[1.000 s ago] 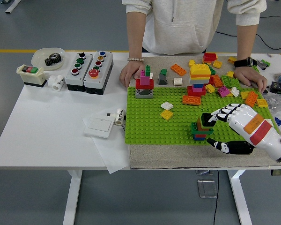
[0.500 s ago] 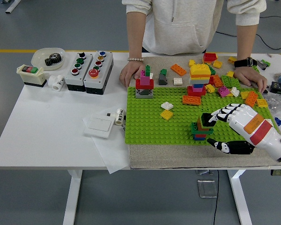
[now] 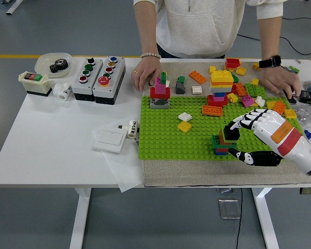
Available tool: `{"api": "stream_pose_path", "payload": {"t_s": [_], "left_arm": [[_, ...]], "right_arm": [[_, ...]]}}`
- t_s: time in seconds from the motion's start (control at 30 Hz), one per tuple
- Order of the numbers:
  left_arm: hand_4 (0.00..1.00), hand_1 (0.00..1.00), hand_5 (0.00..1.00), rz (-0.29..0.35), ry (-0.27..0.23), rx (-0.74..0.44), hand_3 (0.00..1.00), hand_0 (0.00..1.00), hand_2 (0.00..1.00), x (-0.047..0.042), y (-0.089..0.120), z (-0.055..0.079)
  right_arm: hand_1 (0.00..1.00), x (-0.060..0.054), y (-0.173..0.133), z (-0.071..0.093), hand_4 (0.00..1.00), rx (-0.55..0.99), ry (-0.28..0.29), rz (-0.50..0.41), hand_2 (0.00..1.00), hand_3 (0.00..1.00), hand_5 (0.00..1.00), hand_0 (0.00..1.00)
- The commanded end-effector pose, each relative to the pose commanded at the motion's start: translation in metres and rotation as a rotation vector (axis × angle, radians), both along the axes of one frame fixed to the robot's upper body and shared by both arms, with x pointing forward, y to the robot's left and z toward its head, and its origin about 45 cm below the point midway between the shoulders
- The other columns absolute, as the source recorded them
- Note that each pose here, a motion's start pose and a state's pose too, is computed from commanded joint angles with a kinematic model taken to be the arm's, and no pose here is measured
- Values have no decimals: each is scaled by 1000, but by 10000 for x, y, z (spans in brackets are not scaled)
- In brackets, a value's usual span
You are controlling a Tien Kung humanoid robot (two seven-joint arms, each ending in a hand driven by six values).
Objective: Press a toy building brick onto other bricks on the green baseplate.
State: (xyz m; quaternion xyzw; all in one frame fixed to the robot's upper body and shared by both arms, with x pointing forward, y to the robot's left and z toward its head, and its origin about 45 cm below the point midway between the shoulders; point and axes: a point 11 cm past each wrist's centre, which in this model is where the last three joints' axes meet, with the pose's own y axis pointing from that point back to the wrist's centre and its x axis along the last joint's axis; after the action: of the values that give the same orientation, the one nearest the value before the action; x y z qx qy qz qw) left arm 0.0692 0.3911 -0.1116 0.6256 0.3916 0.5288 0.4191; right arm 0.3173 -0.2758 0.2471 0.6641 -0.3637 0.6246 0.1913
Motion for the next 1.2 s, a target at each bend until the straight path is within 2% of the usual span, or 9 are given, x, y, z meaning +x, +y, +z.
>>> {"api": "stream_pose_path", "payload": {"t_s": [0.7, 1.0, 1.2], "left_arm": [[656, 570, 742, -3, 13, -1, 620, 491, 657, -29, 1, -3], [657, 570, 743, -3, 16, 0, 621, 491, 657, -42, 6, -4], [658, 569, 743, -5, 17, 0, 623, 491, 657, -44, 8, -3]], "right_arm": [[559, -18, 37, -195, 758, -25, 62, 7, 636, 565, 384, 536], [562, -21, 40, -214, 759, -27, 68, 6, 637, 566, 382, 536], [563, -7, 60, -166, 759, -12, 53, 10, 640, 569, 382, 536]]}}
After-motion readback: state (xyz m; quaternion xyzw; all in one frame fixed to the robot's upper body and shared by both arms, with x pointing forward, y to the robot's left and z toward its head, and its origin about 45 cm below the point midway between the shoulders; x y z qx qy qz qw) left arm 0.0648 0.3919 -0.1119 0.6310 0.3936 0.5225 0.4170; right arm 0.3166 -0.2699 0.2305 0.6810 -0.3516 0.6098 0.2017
